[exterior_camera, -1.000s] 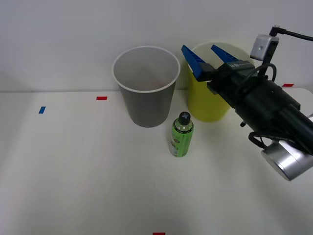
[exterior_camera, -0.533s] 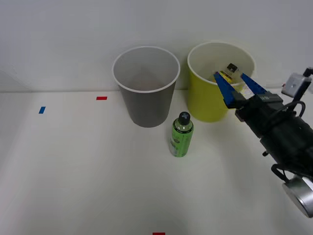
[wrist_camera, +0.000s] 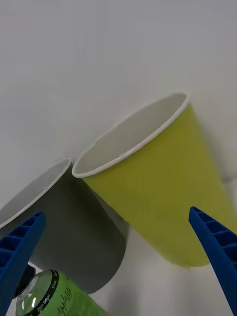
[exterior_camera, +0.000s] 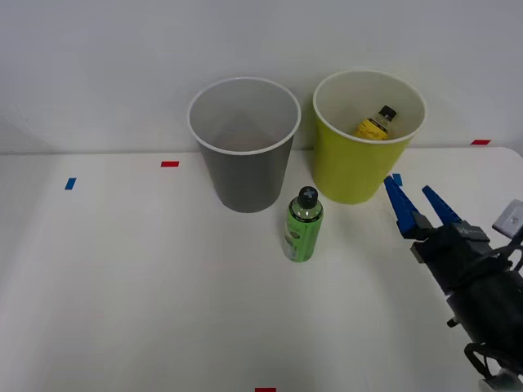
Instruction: Put cans in the gray bin, plastic bottles in the light green bin
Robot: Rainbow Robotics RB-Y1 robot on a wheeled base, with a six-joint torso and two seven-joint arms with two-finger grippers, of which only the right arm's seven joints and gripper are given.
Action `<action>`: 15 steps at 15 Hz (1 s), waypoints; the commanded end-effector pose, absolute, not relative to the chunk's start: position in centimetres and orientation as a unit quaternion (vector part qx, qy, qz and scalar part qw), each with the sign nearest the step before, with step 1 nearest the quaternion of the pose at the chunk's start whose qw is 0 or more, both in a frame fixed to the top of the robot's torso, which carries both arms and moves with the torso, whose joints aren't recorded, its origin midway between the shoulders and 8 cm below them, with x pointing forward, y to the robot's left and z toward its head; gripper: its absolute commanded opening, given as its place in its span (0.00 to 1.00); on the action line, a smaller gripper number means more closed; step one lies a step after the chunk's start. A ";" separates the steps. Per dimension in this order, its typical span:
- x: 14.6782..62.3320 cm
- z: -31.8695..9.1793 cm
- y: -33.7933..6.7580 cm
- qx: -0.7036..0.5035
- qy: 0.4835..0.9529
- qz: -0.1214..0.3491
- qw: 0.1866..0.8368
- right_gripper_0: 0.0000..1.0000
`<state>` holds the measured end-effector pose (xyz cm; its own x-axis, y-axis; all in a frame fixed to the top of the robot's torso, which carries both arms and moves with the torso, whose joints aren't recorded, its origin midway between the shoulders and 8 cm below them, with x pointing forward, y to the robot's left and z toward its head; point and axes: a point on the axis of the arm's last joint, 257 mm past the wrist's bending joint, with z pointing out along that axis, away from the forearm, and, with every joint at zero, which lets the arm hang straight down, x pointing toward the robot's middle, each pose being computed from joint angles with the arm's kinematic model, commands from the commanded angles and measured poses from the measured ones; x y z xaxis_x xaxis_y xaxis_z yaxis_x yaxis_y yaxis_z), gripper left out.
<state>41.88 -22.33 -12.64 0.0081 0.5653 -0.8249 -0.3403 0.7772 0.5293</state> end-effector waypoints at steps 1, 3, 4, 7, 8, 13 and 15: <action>39.9 -14.2 -23.9 0.128 0.621 0.316 0.706 1.00; 38.8 -15.1 -24.5 0.140 0.621 0.313 0.705 1.00; 38.1 -15.7 -24.8 0.145 0.624 0.309 0.703 1.00; 37.0 -16.6 -25.8 0.154 0.628 0.293 0.704 1.00; 36.7 -17.0 -26.0 0.152 0.632 0.285 0.704 1.00; 35.7 -17.7 -26.9 0.159 0.632 0.245 0.718 1.00; 35.2 -18.1 -27.5 0.153 0.638 0.230 0.719 1.00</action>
